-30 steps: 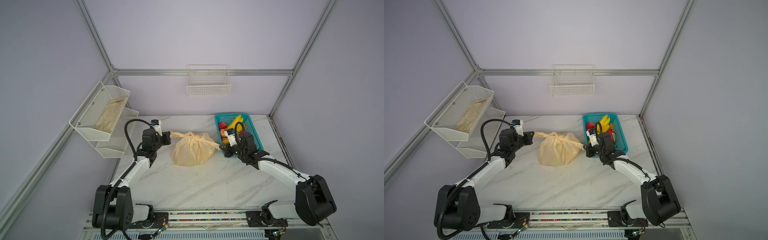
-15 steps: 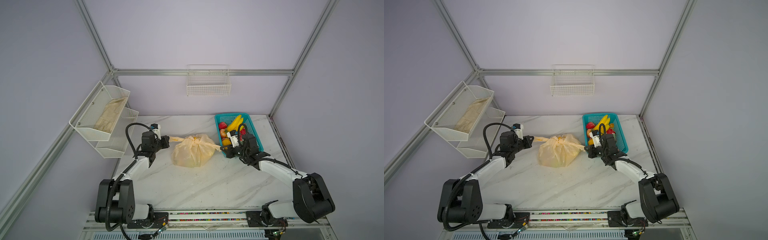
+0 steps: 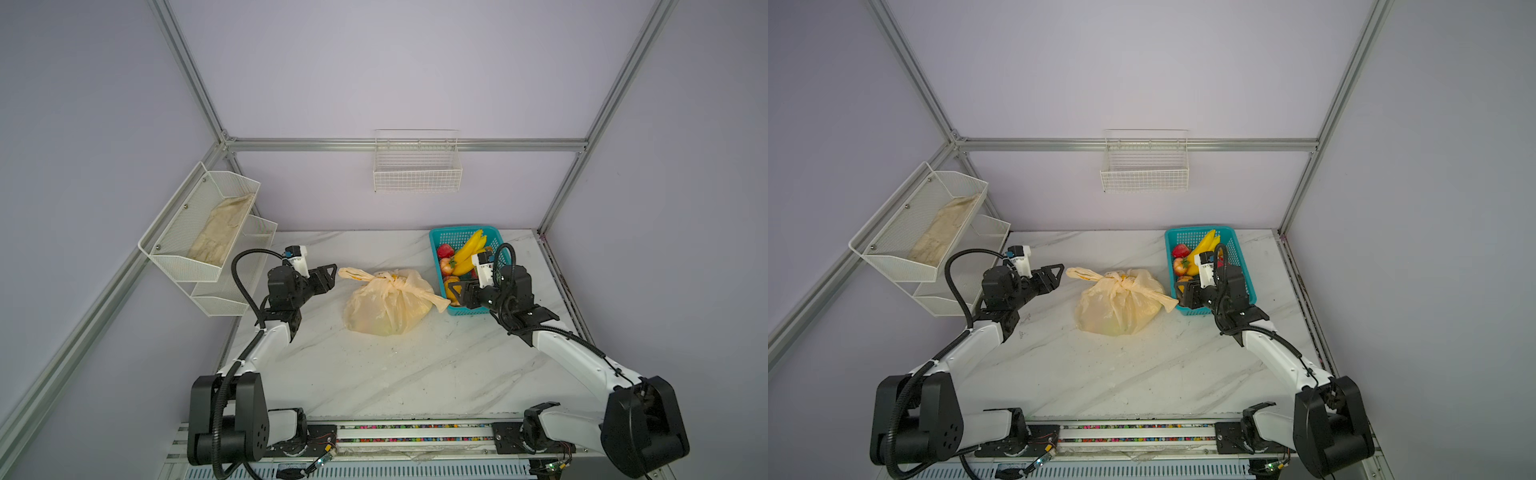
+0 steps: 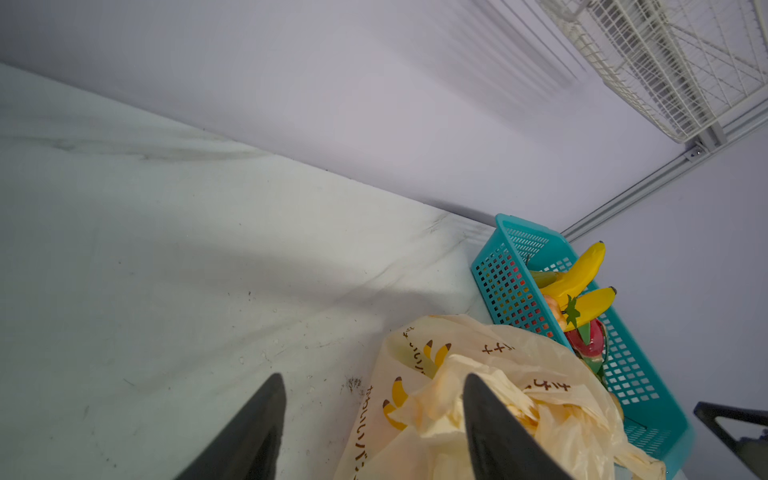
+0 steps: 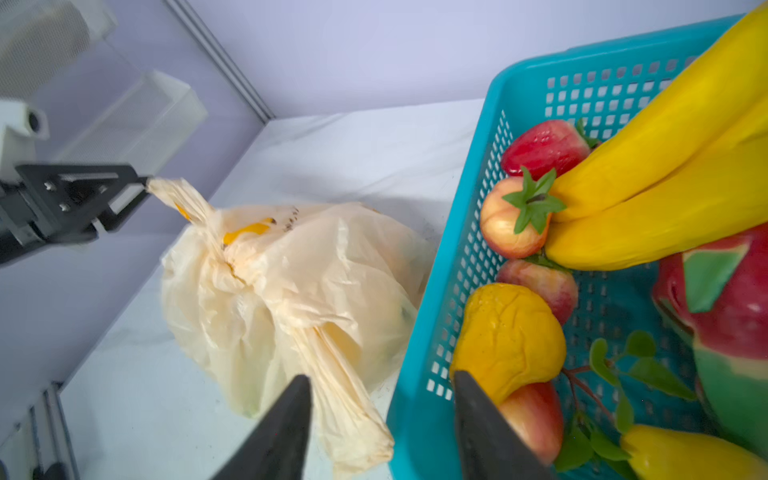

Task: Place the fake fruits into the plastic bag and tie a complex knot

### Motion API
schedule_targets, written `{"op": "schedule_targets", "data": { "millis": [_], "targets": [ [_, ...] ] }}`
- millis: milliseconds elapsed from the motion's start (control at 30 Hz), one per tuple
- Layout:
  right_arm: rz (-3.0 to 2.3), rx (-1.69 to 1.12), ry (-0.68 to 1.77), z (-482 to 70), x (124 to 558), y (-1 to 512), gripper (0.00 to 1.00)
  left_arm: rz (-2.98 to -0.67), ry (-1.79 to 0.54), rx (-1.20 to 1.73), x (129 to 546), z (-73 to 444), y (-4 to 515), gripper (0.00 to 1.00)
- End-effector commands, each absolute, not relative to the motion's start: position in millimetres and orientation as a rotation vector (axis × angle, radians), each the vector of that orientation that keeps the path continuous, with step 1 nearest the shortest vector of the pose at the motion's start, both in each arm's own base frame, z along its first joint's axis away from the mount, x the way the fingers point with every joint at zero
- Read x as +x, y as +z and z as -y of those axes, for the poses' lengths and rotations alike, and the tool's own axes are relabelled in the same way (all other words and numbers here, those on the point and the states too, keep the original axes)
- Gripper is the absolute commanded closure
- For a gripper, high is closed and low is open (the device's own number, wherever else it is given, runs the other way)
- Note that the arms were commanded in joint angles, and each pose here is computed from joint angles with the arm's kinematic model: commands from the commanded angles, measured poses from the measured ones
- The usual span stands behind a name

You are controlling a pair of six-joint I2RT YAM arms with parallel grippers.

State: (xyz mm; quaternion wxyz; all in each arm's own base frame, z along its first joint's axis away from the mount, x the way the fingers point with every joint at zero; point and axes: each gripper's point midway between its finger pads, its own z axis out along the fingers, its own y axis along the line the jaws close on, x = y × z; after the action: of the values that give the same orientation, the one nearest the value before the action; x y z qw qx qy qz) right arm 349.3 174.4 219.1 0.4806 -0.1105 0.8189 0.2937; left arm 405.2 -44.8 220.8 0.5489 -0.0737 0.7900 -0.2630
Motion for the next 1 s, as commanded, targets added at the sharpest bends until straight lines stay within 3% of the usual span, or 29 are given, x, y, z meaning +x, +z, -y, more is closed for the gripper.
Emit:
{"op": "schedule_targets", "data": {
  "millis": [0,167,400,533,800,967],
  "targets": [
    [-1.945,-0.145,0.539,-143,353,229,0.22,-1.786,-0.539,-0.187,389,32,230,0.22],
    [-1.756,0.101,0.222,-78,358,257,0.03,-1.733,-0.284,-0.358,370,-13,221,0.11],
    [-1.557,0.286,-0.061,-27,370,253,0.03,-1.770,0.008,-0.381,373,-48,197,0.02],
    [-1.549,0.221,-0.078,-37,395,231,0.03,-1.781,0.026,-0.270,391,-42,173,0.00],
    [-1.583,0.115,-0.138,-36,422,186,0.03,-1.768,0.003,-0.151,412,-31,179,0.00],
    [-1.590,0.112,-0.113,-22,428,164,0.03,-1.823,0.008,-0.101,403,-26,172,0.00]
  ]
}}
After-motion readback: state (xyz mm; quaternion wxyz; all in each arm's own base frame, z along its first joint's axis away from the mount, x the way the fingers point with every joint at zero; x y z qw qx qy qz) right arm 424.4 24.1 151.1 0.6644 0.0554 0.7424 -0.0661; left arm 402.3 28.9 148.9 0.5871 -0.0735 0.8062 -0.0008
